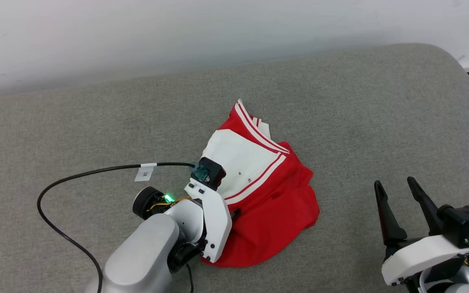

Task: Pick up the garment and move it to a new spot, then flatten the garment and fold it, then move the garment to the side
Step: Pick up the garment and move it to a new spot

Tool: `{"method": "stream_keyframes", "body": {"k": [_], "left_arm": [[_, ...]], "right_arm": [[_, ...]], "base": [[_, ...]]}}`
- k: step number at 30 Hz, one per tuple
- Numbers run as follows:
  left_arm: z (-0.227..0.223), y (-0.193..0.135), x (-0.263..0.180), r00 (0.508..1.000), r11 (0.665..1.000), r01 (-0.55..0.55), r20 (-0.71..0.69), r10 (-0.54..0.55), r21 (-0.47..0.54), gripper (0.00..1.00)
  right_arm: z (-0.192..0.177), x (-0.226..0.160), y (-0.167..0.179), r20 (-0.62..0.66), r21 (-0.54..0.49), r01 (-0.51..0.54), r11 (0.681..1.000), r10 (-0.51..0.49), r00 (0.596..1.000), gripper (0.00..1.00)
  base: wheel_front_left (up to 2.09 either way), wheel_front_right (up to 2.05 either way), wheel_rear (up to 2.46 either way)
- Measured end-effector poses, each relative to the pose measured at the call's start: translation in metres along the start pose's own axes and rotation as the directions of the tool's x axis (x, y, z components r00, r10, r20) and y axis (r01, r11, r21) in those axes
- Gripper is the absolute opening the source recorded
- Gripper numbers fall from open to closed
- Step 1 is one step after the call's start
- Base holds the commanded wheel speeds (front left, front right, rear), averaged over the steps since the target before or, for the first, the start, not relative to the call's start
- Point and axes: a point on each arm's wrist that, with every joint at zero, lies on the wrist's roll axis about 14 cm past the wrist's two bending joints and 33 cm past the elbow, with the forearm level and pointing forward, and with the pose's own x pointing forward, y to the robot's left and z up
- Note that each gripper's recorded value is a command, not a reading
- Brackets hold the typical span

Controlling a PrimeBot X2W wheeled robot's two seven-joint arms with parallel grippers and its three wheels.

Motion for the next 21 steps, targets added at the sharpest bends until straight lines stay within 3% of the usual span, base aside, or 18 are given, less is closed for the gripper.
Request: {"method": "stream_keyframes", "body": {"k": [2,8,16,21], "left_arm": [[-0.005,0.001,0.002,1.000,1.000,0.004,-0.023,-0.004,0.002,0.00],[0.015,0.011,-0.006,0.998,0.998,-0.029,0.053,0.027,0.049,0.00],[0.068,0.050,-0.061,0.928,0.961,-0.248,0.313,0.200,0.121,0.00],[0.032,0.079,-0.102,0.880,0.922,-0.386,0.305,0.363,0.016,0.00]], "right_arm": [[-0.001,0.000,-0.001,-0.002,0.001,0.004,1.000,-0.004,1.000,1.00],[-0.002,0.002,-0.002,-0.001,0.005,0.004,1.000,-0.004,1.000,1.00],[0.005,0.009,0.017,0.019,0.004,-0.054,0.999,0.054,0.998,1.00],[0.010,0.013,0.031,0.028,0.002,-0.100,0.995,0.100,0.995,1.00]], "base": [[0.00,0.00,0.00],[0.00,0.00,0.00],[0.00,0.00,0.00],[0.00,0.00,0.00]]}}
